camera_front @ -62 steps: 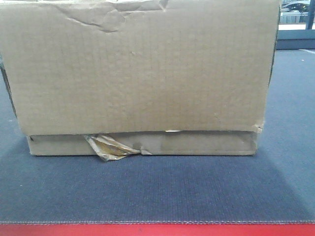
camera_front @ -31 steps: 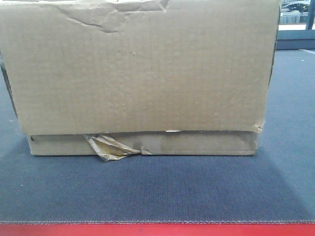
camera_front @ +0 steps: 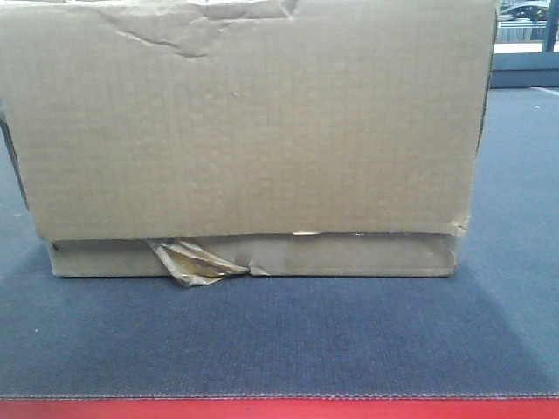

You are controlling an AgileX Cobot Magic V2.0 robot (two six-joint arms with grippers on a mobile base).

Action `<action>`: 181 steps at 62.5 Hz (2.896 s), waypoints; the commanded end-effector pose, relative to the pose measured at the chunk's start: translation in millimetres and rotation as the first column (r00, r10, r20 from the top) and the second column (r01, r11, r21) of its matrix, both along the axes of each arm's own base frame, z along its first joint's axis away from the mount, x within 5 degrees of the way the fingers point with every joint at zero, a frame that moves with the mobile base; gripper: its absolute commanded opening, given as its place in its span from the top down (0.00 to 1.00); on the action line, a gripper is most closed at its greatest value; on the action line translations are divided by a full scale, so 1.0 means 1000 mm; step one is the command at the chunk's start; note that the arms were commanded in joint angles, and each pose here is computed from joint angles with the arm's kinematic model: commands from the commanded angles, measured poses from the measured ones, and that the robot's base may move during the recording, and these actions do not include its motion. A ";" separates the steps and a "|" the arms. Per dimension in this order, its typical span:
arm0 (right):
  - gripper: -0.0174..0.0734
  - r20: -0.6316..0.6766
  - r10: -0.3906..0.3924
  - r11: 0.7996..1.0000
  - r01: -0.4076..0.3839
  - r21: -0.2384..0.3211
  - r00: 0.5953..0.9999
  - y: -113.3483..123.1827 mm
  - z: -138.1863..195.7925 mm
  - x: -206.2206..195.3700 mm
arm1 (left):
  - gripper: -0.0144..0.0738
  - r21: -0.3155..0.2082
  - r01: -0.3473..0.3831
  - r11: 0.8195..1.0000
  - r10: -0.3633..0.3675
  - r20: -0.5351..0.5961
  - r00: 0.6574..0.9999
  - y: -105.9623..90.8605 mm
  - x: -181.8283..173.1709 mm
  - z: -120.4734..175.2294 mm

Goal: Grab carton from right shelf to conveyor

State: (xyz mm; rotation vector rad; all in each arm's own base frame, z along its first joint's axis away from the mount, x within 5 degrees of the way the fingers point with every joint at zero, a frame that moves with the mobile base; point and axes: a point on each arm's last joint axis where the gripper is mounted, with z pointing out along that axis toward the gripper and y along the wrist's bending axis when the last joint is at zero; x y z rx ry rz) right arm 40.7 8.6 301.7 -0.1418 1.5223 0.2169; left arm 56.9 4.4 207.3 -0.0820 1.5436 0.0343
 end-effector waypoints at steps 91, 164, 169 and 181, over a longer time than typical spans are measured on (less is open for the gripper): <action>0.88 0.025 -0.281 0.960 0.281 0.013 0.959 -0.012 -0.090 0.015 | 0.82 0.002 -0.001 1.000 0.001 0.035 0.999 0.000 -0.001 0.003; 0.88 0.025 -0.281 0.960 0.281 0.013 0.959 -0.012 -0.090 0.015 | 0.82 0.002 -0.001 1.000 0.001 0.035 0.999 0.000 -0.001 0.003; 0.88 0.025 -0.281 0.960 0.281 0.013 0.959 -0.012 -0.090 0.015 | 0.82 0.002 -0.001 1.000 0.001 0.035 0.999 0.000 -0.001 0.003; 0.88 0.025 -0.281 0.960 0.281 0.013 0.959 -0.012 -0.090 0.015 | 0.82 0.002 -0.001 1.000 0.001 0.035 0.999 0.000 -0.001 0.003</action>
